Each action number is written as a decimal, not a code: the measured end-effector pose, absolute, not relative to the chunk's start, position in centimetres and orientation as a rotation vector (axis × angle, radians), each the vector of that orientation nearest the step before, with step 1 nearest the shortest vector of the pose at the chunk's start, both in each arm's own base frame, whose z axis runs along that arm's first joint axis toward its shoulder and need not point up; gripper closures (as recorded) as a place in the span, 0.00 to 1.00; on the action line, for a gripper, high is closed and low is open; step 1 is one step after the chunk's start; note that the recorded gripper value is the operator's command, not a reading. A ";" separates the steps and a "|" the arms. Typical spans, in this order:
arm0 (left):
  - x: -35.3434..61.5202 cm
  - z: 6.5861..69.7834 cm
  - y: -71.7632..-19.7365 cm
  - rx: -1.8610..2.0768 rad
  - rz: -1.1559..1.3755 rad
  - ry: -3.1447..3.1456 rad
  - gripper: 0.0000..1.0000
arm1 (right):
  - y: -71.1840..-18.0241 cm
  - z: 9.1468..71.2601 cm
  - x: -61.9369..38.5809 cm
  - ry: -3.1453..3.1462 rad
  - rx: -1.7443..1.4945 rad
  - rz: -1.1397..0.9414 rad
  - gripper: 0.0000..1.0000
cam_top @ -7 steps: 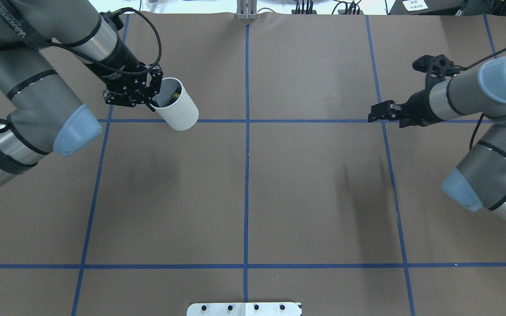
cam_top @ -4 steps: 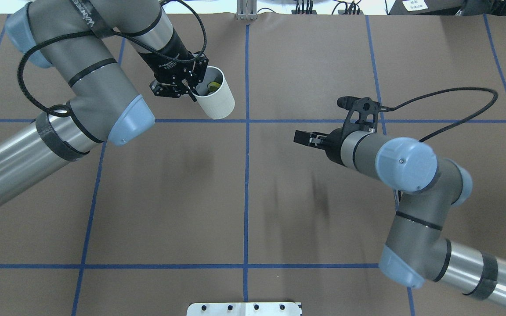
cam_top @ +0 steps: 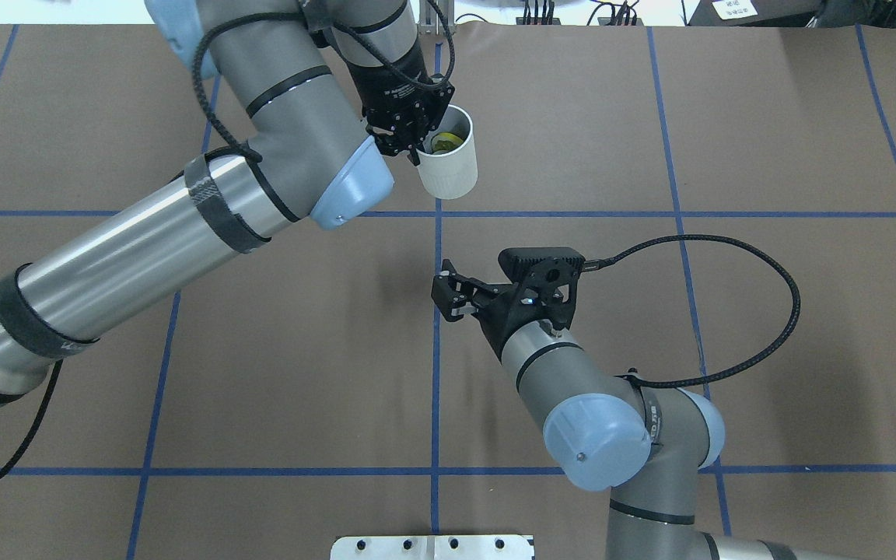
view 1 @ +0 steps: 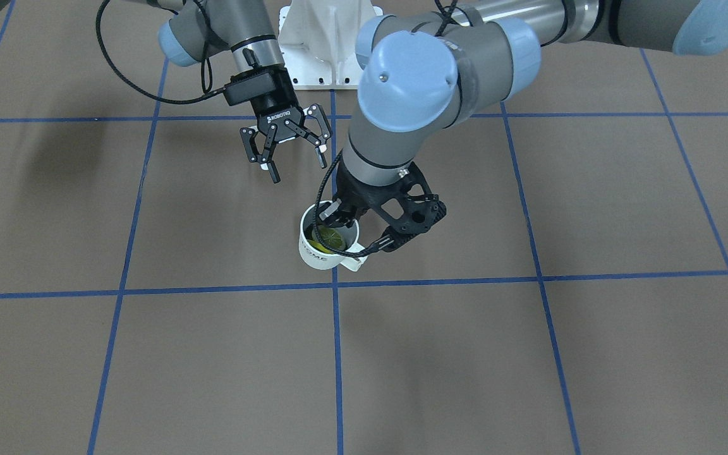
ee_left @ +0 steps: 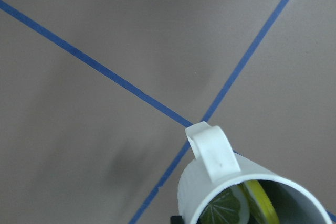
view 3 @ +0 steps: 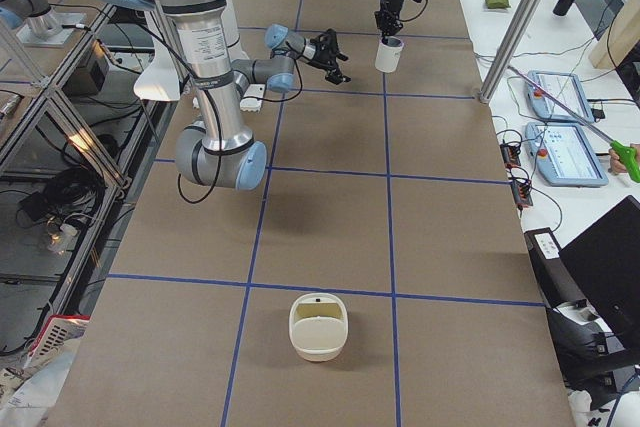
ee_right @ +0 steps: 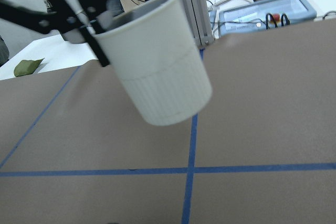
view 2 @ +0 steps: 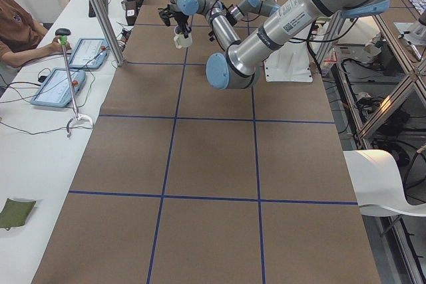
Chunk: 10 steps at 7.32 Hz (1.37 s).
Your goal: Left arm hands cup to right arm to dump lemon
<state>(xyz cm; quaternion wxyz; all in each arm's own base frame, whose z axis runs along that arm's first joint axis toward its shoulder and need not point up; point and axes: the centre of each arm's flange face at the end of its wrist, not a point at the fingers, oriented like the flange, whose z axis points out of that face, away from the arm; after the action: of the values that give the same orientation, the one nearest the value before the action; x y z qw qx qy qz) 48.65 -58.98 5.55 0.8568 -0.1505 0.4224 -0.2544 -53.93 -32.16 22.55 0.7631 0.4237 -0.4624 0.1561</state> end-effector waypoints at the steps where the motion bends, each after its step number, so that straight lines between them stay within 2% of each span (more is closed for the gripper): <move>1: 50.1 4.2 -58.8 -0.313 -0.538 0.856 1.00 | -31.9 22.4 -55.0 -0.939 0.999 0.322 0.04; 6: 51.4 2.4 -57.2 -0.319 -0.527 0.822 1.00 | -32.8 23.0 -55.8 -0.731 1.229 0.443 0.03; 10: 52.3 1.8 -55.3 -0.327 -0.500 0.823 1.00 | -33.2 25.1 -56.9 -0.647 1.274 0.445 0.03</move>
<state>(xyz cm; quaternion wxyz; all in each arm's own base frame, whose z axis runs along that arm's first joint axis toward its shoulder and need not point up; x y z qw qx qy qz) 52.30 -55.30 1.77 0.8734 -0.1567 0.3939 -0.2396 -56.86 -33.17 25.11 0.7328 0.5793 -0.2940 0.2024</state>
